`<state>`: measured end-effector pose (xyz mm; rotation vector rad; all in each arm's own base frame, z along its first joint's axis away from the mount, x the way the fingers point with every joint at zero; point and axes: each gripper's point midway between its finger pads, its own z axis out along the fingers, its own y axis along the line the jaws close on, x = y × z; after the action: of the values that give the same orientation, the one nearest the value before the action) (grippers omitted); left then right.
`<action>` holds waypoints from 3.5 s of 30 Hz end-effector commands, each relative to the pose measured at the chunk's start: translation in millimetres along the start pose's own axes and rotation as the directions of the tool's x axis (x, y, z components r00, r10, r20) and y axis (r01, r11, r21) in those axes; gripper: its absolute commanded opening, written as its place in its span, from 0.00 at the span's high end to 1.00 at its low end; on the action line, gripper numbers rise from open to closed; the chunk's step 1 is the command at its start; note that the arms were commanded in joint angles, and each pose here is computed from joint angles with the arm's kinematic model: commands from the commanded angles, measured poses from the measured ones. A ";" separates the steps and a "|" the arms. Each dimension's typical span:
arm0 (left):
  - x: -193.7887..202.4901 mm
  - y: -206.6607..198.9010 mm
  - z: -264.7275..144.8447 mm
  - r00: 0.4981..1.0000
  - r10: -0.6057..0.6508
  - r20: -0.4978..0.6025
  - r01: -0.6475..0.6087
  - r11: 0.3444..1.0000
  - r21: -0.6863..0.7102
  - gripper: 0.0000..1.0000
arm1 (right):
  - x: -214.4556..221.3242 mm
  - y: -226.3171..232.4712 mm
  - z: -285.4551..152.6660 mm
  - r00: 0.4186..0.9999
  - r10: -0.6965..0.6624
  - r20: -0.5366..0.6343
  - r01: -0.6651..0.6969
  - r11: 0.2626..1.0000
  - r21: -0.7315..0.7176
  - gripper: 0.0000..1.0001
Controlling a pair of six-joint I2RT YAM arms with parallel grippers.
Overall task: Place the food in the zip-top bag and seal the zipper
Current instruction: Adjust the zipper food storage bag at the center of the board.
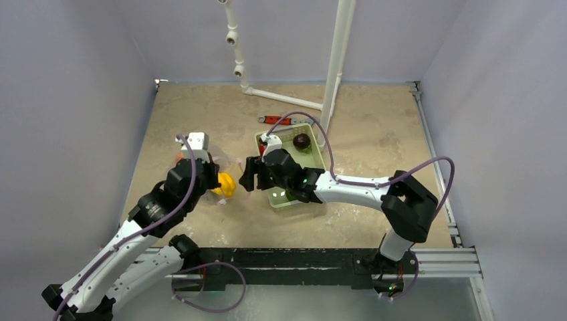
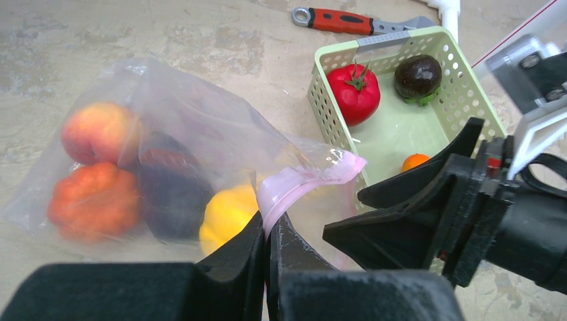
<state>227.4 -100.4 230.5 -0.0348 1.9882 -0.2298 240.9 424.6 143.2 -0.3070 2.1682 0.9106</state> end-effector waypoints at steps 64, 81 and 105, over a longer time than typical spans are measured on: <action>-40.8 -35.5 -64.4 0.988 -0.144 -0.061 0.154 0.961 0.230 0.95 | -101.3 105.2 -94.8 0.962 -0.226 0.155 0.260 0.931 -0.256 1.00; -57.3 -60.9 -58.1 0.986 -0.163 -0.026 0.162 0.930 0.329 1.00 | -119.5 95.0 -105.6 0.959 -0.204 0.199 0.238 0.956 -0.169 1.00; -2.9 -52.9 -10.7 0.984 -0.146 -0.099 0.165 0.960 0.225 1.00 | -80.2 52.6 -47.1 0.984 -0.130 0.125 0.142 0.986 -0.089 1.00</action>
<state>205.8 -134.7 190.2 -0.0569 2.1853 -0.4358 233.1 416.9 158.3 -0.5229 2.1686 0.8300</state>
